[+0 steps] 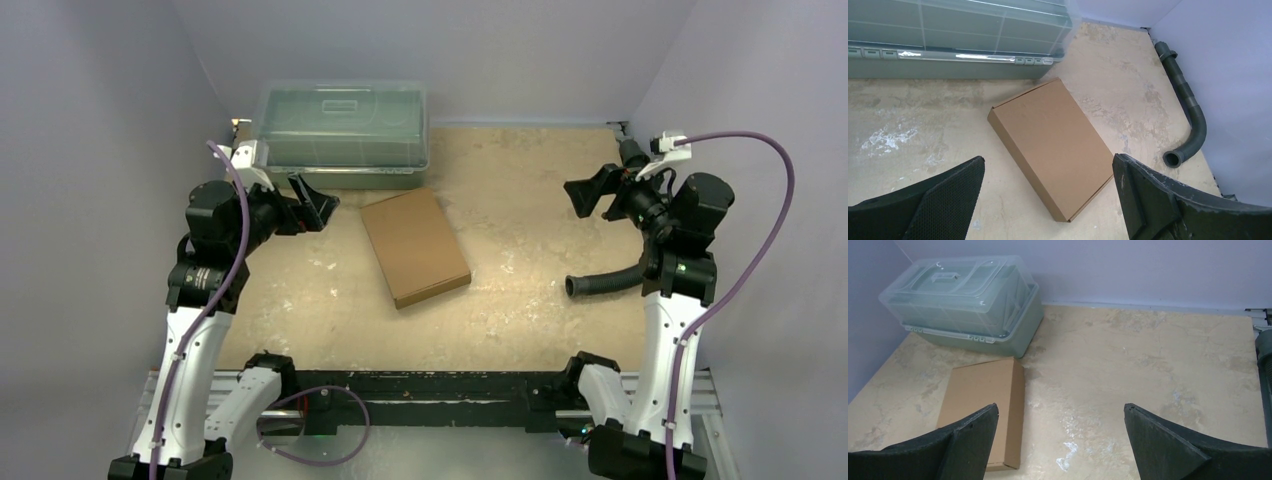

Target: Fold the paper box

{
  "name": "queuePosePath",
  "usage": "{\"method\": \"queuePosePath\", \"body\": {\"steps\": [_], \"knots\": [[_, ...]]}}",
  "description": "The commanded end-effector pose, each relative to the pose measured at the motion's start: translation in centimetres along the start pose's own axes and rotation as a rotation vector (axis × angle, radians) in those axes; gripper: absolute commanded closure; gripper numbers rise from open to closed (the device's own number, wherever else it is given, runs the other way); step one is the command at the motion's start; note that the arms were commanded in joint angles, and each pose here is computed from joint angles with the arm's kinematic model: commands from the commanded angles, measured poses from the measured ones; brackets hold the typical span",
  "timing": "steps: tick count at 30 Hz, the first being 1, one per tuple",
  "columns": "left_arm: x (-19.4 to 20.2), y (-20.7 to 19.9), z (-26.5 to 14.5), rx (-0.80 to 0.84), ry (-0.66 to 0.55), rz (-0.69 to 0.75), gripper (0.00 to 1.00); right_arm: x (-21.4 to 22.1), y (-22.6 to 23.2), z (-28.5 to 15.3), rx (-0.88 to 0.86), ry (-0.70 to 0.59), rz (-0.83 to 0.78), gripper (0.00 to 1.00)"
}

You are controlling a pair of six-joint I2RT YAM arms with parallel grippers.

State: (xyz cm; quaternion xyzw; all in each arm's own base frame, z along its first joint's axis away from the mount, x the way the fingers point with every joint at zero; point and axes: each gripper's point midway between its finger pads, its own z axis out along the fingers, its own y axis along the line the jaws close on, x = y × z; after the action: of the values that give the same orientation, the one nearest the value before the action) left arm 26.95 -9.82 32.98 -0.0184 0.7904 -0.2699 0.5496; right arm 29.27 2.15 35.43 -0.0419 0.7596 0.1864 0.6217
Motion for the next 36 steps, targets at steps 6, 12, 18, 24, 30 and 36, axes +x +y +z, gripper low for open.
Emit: {"method": "queuePosePath", "body": {"steps": [6,12,18,24,30,36], "knots": [[-0.5,-0.1,-0.2,0.003,-0.032,0.009,0.01,-0.4,-0.4,0.4,0.004,-0.022,-0.006,0.01],[-0.4,0.0,-0.3,-0.001,-0.032,0.010,0.01,-0.3,-0.5,0.5,0.007,-0.021,-0.004,0.01],[-0.5,0.0,-0.3,-0.001,-0.031,0.006,0.01,-0.4,-0.7,0.4,0.023,-0.027,-0.003,0.01],[-0.4,0.0,-0.4,-0.003,-0.032,0.008,0.01,-0.4,-0.7,0.5,0.021,-0.028,-0.004,0.01],[-0.5,-0.1,-0.3,0.002,-0.033,0.008,0.01,-0.4,-1.0,0.6,0.028,-0.027,0.004,0.01],[-0.5,-0.2,-0.3,0.008,-0.035,0.007,0.01,-0.3,-1.4,0.7,0.050,-0.029,0.007,0.01]]}}
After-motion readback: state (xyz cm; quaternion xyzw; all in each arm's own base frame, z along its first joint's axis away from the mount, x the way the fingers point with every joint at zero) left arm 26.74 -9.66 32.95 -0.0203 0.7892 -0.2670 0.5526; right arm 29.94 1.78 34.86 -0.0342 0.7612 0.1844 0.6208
